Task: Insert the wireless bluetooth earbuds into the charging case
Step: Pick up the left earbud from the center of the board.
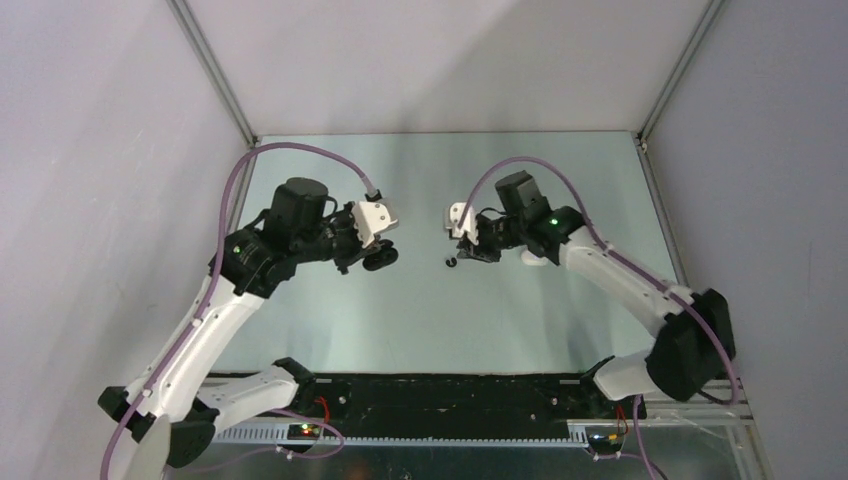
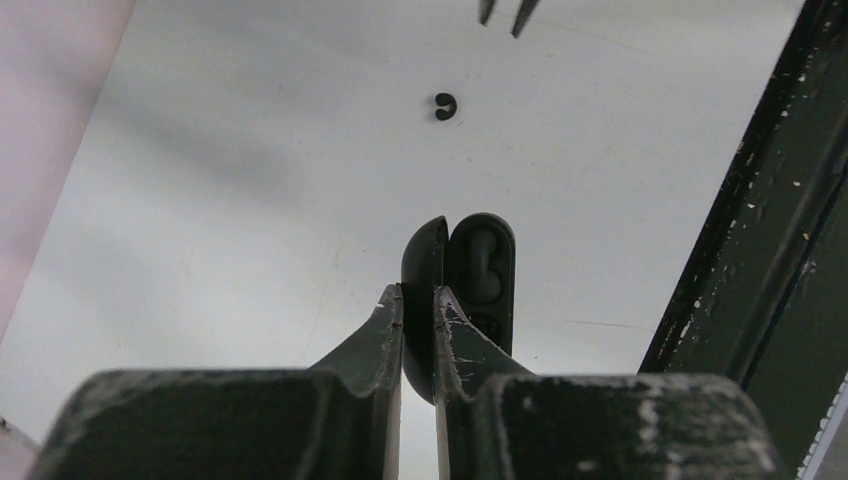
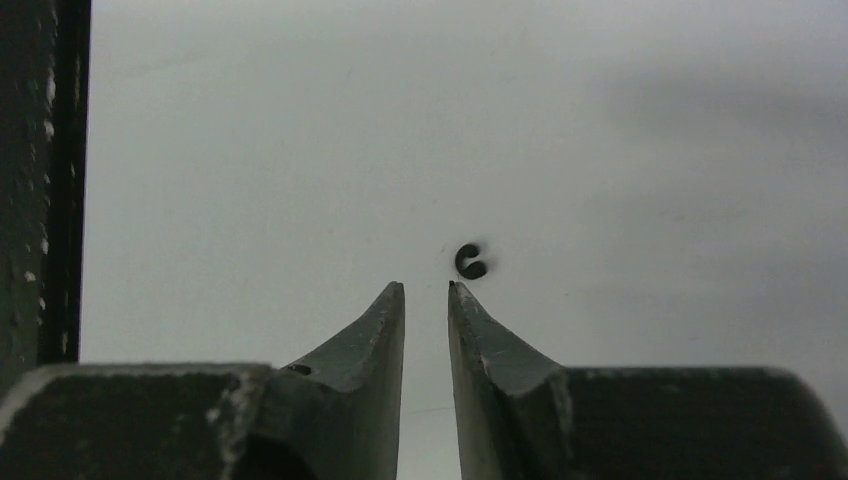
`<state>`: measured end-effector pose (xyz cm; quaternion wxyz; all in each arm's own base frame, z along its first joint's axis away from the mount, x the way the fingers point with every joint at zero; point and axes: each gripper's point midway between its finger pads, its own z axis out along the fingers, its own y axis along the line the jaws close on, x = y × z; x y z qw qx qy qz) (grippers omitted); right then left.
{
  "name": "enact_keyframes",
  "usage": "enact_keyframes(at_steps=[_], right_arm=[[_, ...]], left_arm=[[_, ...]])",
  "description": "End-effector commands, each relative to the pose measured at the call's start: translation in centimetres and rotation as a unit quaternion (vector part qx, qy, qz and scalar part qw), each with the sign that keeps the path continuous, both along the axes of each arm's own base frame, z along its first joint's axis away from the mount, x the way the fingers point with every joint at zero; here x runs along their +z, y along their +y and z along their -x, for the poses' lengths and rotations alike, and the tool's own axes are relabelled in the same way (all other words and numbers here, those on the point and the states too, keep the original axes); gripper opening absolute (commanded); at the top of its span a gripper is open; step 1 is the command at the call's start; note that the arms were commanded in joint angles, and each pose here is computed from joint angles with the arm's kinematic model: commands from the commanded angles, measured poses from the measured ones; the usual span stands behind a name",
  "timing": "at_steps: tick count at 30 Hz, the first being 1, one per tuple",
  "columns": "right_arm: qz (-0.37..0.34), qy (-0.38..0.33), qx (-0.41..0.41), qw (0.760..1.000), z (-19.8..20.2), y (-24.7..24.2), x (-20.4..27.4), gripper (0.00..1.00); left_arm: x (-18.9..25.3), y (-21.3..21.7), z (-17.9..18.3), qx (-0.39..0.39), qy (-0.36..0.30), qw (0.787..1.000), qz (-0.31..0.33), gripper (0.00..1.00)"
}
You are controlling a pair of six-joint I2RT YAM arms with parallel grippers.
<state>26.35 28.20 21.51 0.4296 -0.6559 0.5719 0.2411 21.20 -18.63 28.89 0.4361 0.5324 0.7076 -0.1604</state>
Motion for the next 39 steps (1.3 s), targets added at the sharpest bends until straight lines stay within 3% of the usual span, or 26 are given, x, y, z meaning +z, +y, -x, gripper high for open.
enact_keyframes(at_steps=[1, 8, 14, 28, 39], right_arm=[[0.067, -0.002, 0.065, 0.996, 0.5, -0.3, -4.7, 0.24], [0.136, -0.063, 0.159, 0.976, -0.4, 0.1, -9.4, 0.2], [0.171, -0.071, 0.195, 0.963, -1.3, 0.4, -13.5, 0.21], [0.195, -0.101, 0.172, 0.96, -5.2, 1.1, -17.0, 0.3], [0.207, -0.1, 0.161, 0.96, -6.9, 1.1, -17.8, 0.31]], left_arm=[[0.2, 1.2, -0.5, 0.041, -0.003, 0.999, 0.012, 0.0], [-0.4, 2.3, -0.7, 0.067, 0.003, 0.998, 0.011, 0.0], [-0.5, 2.9, -1.2, 0.086, 0.013, 0.996, 0.017, 0.0], [-1.0, 3.4, -1.8, 0.103, 0.028, 0.994, 0.019, 0.0], [-0.5, 3.3, -2.1, 0.105, 0.028, 0.994, 0.027, 0.0]])
